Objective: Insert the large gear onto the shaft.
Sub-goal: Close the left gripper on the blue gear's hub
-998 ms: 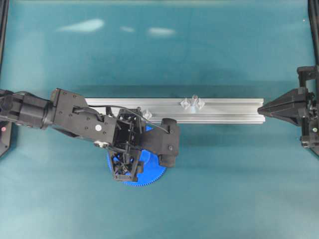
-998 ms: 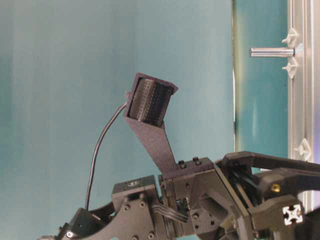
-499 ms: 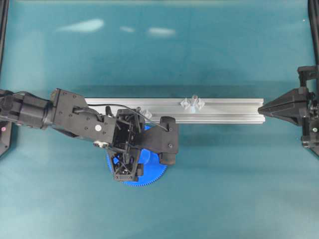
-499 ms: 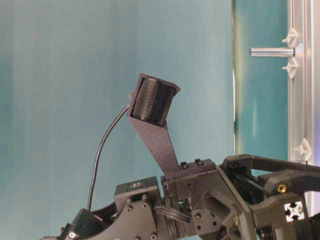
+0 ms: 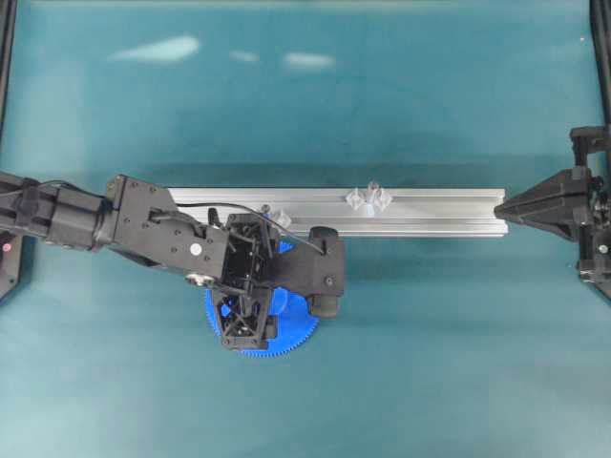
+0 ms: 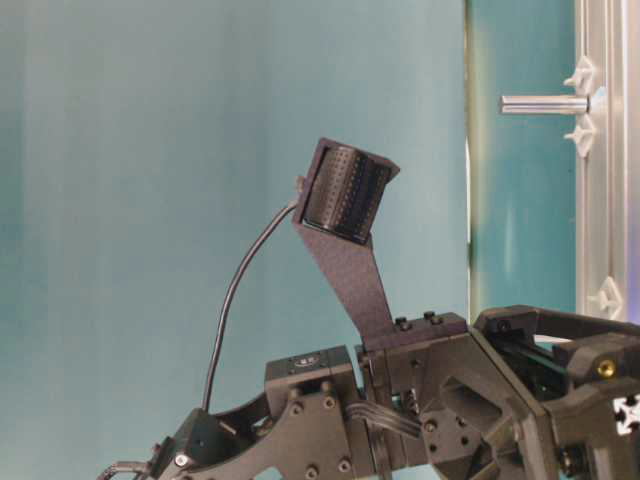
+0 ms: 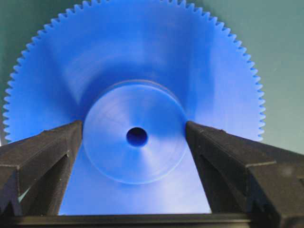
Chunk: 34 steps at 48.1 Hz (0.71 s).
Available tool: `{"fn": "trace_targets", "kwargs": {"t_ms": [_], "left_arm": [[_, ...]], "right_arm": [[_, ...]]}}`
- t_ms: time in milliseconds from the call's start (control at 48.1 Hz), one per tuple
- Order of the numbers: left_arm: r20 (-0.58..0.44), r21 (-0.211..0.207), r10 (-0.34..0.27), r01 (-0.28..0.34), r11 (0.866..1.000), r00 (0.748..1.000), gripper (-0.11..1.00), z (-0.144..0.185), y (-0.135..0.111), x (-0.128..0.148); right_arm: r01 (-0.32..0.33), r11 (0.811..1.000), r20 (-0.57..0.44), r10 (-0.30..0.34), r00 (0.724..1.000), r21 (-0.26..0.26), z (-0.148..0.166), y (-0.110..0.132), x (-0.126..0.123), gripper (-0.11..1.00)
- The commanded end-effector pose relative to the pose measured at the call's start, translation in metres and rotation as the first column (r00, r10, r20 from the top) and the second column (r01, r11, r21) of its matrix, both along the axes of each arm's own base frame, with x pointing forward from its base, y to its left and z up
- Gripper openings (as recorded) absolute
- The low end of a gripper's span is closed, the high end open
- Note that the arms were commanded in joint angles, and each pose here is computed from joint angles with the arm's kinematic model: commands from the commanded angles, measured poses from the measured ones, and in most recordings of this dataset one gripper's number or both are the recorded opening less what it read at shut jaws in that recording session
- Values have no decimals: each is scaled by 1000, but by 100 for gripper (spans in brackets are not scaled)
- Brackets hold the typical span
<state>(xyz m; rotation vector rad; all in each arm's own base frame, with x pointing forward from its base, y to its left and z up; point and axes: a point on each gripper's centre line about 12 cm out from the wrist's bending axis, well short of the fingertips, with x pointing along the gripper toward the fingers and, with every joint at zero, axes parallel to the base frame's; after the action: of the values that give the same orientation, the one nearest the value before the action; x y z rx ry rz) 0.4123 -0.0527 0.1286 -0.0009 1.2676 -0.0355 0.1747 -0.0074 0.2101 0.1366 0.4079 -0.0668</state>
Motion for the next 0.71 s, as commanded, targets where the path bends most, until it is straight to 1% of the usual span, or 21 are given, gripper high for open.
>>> {"fn": "trace_targets", "kwargs": {"t_ms": [0,145,416,686], "left_arm": [[16,1,-3,3,1000,1000,95,4,-1,1],[23,-1,-2,2,1000,1000,95,-1,-1,4],[-3,2,-8,8,1000,1000,95,-9,-3,0],[-22,6,-11,11,1000,1000,95,-9,-2,-4]], "right_arm": [[7,1000,10,-7,1000,10,4,-1,2,2],[7,1000,10,-7,1000,10,4,-1,2,2],[8,1000,2,-8,1000,11,3,-1,1,2],[7,1000,0,-7,1000,10,3,0,0,2]]}}
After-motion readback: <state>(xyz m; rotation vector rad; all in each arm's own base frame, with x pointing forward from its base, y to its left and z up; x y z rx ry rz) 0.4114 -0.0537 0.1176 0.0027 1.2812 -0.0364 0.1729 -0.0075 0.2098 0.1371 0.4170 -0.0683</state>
